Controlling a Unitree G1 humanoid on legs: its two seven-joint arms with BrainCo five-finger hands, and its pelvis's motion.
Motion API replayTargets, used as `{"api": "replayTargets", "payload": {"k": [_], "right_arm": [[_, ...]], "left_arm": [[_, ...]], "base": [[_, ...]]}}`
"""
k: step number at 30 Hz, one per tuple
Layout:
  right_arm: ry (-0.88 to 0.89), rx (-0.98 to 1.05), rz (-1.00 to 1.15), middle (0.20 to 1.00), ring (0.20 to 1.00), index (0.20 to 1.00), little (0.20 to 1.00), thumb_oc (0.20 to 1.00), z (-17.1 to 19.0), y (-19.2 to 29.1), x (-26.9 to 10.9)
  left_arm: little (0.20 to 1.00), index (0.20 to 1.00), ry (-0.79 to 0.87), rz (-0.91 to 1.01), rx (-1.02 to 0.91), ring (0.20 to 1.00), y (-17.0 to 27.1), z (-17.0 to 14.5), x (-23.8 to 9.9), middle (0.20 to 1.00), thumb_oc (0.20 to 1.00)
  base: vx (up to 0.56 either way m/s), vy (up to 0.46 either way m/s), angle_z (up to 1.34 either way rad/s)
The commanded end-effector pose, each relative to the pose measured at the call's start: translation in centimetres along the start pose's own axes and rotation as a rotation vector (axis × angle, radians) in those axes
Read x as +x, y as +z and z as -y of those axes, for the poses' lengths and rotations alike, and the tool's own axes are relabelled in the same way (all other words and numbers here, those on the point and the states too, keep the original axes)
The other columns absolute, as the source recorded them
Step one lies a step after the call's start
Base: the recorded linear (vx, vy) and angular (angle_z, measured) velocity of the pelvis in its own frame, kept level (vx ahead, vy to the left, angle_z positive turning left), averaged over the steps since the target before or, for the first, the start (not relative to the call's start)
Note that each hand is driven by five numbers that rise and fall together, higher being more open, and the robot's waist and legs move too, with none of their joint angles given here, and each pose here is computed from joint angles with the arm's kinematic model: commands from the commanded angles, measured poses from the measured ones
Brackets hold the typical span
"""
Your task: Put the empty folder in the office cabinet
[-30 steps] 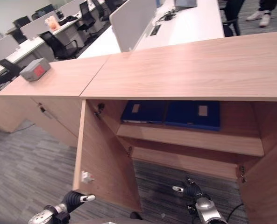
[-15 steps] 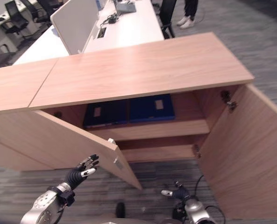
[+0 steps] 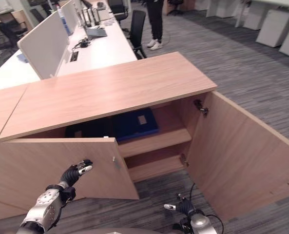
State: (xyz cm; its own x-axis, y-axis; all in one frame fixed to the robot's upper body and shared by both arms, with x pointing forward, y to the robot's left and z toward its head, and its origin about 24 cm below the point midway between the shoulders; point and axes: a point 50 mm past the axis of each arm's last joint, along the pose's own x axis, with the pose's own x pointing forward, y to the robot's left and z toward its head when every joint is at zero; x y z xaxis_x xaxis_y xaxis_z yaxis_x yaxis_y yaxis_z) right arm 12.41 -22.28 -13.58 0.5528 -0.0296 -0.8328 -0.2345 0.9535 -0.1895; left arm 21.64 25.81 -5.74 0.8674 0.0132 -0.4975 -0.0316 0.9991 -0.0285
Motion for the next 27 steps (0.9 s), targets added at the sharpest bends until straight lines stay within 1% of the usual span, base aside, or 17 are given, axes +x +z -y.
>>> {"api": "replayTargets", "payload": {"k": [1, 2, 5, 6, 7, 11, 13, 16, 18, 20, 23, 25, 26, 27], "right_arm": [[0.002, -0.021, 0.087, 1.0, 1.0, 1.0, 1.0, 1.0, 0.3, 2.4, 0.5], [0.008, -0.017, 0.077, 1.0, 1.0, 1.0, 1.0, 1.0, 0.2, 2.0, 0.4], [0.009, -0.013, 0.057, 1.0, 1.0, 1.0, 1.0, 1.0, 0.1, 1.5, 0.4], [0.011, 0.003, 0.032, 1.0, 1.0, 1.0, 1.0, 1.0, -0.1, 0.8, 0.3], [0.012, 0.011, 0.019, 1.0, 1.0, 1.0, 1.0, 1.0, -0.2, 0.5, 0.3], [0.021, 0.019, 0.01, 1.0, 1.0, 1.0, 1.0, 1.0, -0.5, 0.1, 0.2], [0.018, 0.032, -0.001, 1.0, 1.0, 1.0, 1.0, 1.0, -0.5, -0.1, 0.2], [0.006, 0.058, 0.003, 1.0, 1.0, 1.0, 1.0, 1.0, -0.3, 0.0, 0.2], [-0.024, 0.076, 0.024, 1.0, 1.0, 1.0, 1.0, 1.0, 0.5, 0.9, 0.5], [-0.053, 0.09, 0.02, 1.0, 1.0, 1.0, 1.0, 1.0, 1.0, 1.3, 0.7], [-0.057, 0.111, -0.009, 1.0, 1.0, 1.0, 1.0, 1.0, 0.7, 0.7, 0.8], [-0.068, 0.133, -0.03, 1.0, 1.0, 1.0, 1.0, 1.0, 0.8, 0.1, 0.7], [-0.071, 0.134, -0.065, 1.0, 1.0, 1.0, 1.0, 1.0, 1.1, -0.7, 0.6], [-0.071, 0.134, -0.065, 1.0, 1.0, 1.0, 1.0, 1.0, 1.0, -0.7, 0.6]], "left_arm": [[1.0, 1.0, 0.026, 0.226, 0.053, 1.0, 6.6, -0.9, 2.0, 1.0, 1.0], [1.0, 1.0, 0.061, 0.235, 0.045, 1.0, 7.4, -1.8, 2.1, 1.0, 1.0], [1.0, 1.0, 0.099, 0.26, 0.039, 1.0, 8.9, -2.9, 2.4, 1.0, 1.0], [1.0, 1.0, 0.116, 0.298, 0.035, 1.0, 10.5, -3.4, 2.6, 1.0, 1.0], [1.0, 1.0, 0.108, 0.335, 0.046, 1.0, 11.9, -3.2, 2.8, 1.0, 1.0], [1.0, 1.0, 0.102, 0.371, 0.052, 1.0, 13.4, -2.9, 3.1, 1.0, 1.0], [1.0, 1.0, 0.082, 0.398, 0.037, 1.0, 14.1, -2.0, 3.4, 1.0, 1.0], [1.0, 1.0, 0.026, 0.397, 0.027, 1.0, 13.2, -0.2, 3.6, 1.0, 1.0], [1.0, 1.0, -0.084, 0.395, 0.029, 1.0, 11.2, 2.8, 3.0, 1.0, 1.0], [1.0, 1.0, -0.167, 0.361, 0.021, 1.0, 9.1, 4.4, 2.0, 1.0, 1.0], [1.0, 1.0, -0.259, 0.291, 0.028, 1.0, 6.4, 5.8, 0.9, 1.0, 1.0], [1.0, 1.0, -0.299, 0.265, 0.054, 1.0, 5.5, 6.5, 0.7, 1.0, 1.0], [1.0, 1.0, -0.31, 0.185, 0.055, 1.0, 3.2, 6.6, 0.1, 1.0, 1.0], [1.0, 1.0, -0.31, 0.185, 0.055, 1.0, 3.2, 6.6, 0.1, 1.0, 1.0]], "base": [[0.04, 0.085, -0.33], [0.02, 0.054, -0.35], [0.01, 0.064, -0.34], [-0.02, 0.067, -0.26], [-0.01, 0.056, -0.14], [-0.02, 0.041, -0.03], [-0.02, 0.041, 0.03], [-0.03, 0.043, 0.01], [-0.11, 0.024, -0.1], [-0.16, -0.06, -0.7], [-0.04, -0.22, -1.12], [0.05, -0.338, -0.24], [0.06, -0.38, -0.15], [0.07, -0.374, -0.06]]}}
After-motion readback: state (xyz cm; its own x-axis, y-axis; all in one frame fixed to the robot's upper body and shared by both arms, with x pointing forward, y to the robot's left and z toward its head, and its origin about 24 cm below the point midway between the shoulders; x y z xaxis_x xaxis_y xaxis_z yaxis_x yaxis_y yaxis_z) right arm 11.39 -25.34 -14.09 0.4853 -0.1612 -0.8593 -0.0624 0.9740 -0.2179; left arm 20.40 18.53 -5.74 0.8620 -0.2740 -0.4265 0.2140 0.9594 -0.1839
